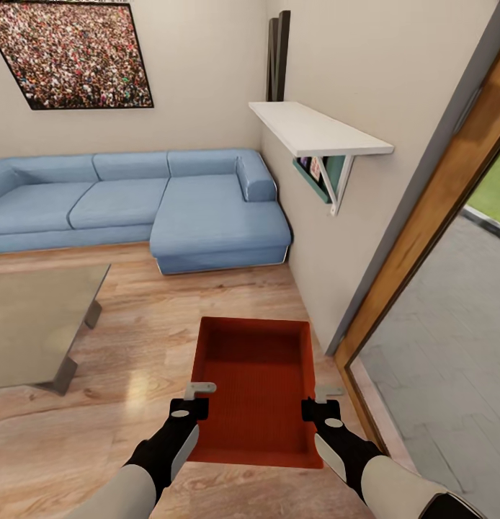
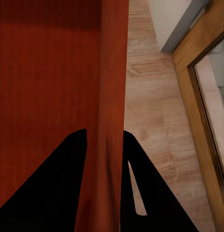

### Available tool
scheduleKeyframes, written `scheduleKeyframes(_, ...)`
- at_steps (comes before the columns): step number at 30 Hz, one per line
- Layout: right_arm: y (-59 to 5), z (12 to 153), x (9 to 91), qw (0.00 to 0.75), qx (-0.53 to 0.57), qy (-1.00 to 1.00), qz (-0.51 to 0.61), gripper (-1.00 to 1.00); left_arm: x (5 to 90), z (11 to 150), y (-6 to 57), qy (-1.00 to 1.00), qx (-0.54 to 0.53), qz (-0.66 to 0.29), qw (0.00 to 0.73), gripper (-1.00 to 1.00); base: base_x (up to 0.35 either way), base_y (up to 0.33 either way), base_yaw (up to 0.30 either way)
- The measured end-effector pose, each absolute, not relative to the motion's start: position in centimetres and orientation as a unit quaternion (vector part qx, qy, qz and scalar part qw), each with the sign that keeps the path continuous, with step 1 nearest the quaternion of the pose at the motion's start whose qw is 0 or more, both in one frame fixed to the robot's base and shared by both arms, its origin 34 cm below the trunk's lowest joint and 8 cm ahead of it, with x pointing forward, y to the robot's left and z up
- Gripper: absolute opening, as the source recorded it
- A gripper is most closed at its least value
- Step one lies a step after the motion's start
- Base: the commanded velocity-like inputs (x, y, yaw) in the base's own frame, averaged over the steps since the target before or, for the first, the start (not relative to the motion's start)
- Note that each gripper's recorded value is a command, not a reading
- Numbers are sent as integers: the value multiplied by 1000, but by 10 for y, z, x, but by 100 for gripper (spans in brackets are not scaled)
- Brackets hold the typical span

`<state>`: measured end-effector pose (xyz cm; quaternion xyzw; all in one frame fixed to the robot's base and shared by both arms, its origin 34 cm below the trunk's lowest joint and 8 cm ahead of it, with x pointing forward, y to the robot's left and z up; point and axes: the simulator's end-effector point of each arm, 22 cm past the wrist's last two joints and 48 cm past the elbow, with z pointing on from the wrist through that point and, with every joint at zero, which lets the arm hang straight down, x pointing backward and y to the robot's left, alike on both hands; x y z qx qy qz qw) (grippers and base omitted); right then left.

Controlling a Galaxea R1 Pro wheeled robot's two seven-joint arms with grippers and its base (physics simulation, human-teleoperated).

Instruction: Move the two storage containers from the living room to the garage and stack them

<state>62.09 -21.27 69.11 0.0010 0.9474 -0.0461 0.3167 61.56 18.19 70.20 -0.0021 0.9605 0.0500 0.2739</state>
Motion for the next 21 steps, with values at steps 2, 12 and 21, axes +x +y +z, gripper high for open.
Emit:
scheduleKeyframes(2, -213, 693, 622, 318, 1, 947, -46, -100, 616, 703, 182, 960, -2, 50, 275, -100, 0, 0, 0)
scheduleKeyframes(12, -213, 700, 626, 324, 1, 945, -46, -100, 621, 711, 182, 958, -3, 50, 281, -100, 0, 0, 0)
scheduleKeyframes(21, -213, 708, 630, 331, 1, 943, -46, -100, 625, 718, 182, 956, -3, 50, 288, -100, 0, 0, 0)
